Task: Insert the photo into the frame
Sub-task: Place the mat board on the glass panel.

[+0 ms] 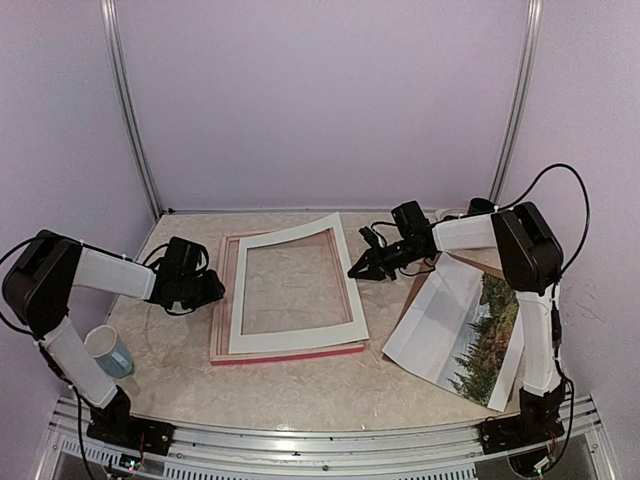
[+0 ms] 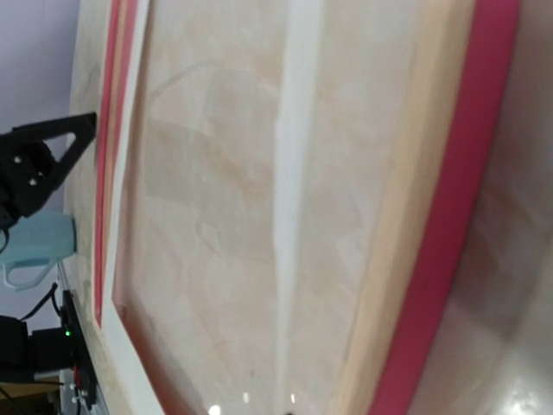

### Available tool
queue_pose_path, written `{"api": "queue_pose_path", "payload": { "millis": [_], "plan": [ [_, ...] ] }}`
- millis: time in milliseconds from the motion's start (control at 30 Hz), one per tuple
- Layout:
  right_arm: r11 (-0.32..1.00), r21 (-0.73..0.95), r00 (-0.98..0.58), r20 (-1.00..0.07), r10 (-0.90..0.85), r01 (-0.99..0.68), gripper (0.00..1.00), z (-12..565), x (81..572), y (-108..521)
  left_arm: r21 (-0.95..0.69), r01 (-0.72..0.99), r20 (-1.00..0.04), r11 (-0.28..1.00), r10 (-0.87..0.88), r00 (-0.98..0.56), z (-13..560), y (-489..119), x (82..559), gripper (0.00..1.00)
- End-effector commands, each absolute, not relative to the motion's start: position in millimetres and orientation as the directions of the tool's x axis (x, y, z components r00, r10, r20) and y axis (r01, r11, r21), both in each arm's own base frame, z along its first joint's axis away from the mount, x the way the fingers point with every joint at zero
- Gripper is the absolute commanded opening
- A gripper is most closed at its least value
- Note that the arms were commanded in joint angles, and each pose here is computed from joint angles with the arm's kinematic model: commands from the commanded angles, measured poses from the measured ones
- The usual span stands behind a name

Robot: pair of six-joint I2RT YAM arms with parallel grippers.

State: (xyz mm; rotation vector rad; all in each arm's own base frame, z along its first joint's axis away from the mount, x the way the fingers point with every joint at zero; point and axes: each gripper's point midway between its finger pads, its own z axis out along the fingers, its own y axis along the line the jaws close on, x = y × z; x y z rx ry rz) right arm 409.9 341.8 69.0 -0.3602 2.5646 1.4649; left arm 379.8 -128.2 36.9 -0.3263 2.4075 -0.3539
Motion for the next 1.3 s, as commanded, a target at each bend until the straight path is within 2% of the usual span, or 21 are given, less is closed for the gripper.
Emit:
{"api": "queue_pose_path", "payload": {
  "millis": [0,1267],
  "plan": [
    [0.470,0.816,-0.940,-0.321,-0.115,-0.337,0.05,89,422,350,-0.340,-0.135,-0.613,0.931,-0.329,-0.719,48,-129,385,0.45],
    [0.473,0.816,-0.944,-0.288,-0.163,-0.331,0.13,66,412,376,-0.356,-0.136,-0.614,0.925,-0.340,-0.712,49,-132,387,0.46]
  ]
}}
